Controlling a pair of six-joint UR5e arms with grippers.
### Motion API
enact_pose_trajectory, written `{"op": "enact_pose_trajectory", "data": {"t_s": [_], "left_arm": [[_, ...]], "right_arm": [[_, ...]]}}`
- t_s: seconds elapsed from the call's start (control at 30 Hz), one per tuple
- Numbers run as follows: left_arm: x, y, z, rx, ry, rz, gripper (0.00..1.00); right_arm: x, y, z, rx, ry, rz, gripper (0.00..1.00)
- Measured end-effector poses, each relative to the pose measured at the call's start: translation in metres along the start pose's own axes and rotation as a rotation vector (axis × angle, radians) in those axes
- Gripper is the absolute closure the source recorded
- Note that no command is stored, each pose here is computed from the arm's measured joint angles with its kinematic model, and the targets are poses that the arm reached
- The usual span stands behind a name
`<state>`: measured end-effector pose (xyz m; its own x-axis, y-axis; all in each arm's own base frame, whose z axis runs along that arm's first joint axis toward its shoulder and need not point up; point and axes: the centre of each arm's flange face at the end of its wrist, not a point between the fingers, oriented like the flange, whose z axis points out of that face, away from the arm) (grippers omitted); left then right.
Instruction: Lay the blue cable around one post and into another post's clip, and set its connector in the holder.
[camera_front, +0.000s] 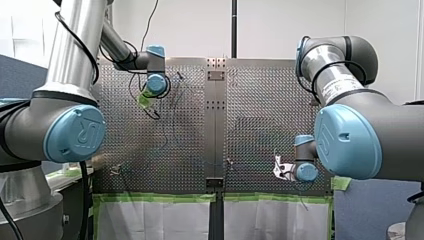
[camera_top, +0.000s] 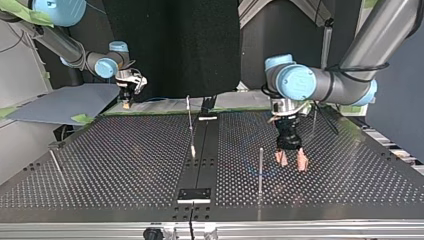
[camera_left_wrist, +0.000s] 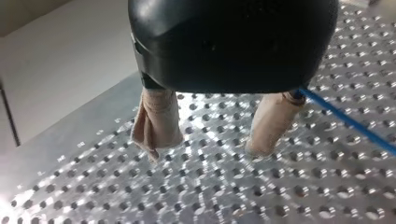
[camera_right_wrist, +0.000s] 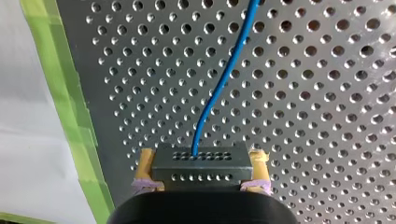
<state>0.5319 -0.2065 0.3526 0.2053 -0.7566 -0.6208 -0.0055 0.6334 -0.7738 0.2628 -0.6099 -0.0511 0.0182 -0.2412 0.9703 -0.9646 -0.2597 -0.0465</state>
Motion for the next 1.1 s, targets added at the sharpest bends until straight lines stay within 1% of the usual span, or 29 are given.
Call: {"op": "enact_pose_trajectory", "data": {"t_s": [0.13,0.23,0.3,0.4,0.53,0.7,0.83,0.93,1.03,1.1], "left_arm": [[-0.005,0.003,0.004,-0.004,-0.014,0.001,0.0],[-0.007,0.005,0.006,-0.003,-0.016,0.005,0.0],[-0.006,0.005,0.007,0.001,-0.012,0.007,0.0],[0.0,0.006,0.01,0.008,0.007,0.009,0.0],[0.013,0.01,0.015,0.006,0.041,0.019,0.0],[0.017,0.017,0.019,0.0,0.049,0.023,0.0],[0.019,0.017,0.019,0.006,0.057,0.022,0.0],[0.02,0.016,0.018,0.011,0.063,0.02,0.0],[0.022,0.014,0.017,0.02,0.074,0.014,0.0],[0.023,0.013,0.017,0.026,0.081,0.011,0.0]], "right_arm": [[0.0,0.002,0.0,-0.005,0.001,-0.004,1.0],[0.007,0.003,0.0,-0.016,0.002,-0.016,1.0],[0.015,0.003,-0.002,-0.018,0.001,-0.026,1.0],[0.025,0.0,-0.007,-0.018,-0.007,-0.032,1.0],[0.038,-0.005,-0.014,-0.014,-0.015,-0.024,1.0],[0.061,-0.011,-0.02,-0.018,-0.017,-0.019,1.0],[0.079,-0.014,-0.025,-0.022,-0.017,-0.014,1.0],[0.092,-0.018,-0.028,-0.016,-0.016,-0.006,1.0],[0.106,-0.022,-0.032,-0.007,-0.017,0.005,1.0],[0.117,-0.025,-0.036,-0.009,-0.016,0.014,1.0]]}}
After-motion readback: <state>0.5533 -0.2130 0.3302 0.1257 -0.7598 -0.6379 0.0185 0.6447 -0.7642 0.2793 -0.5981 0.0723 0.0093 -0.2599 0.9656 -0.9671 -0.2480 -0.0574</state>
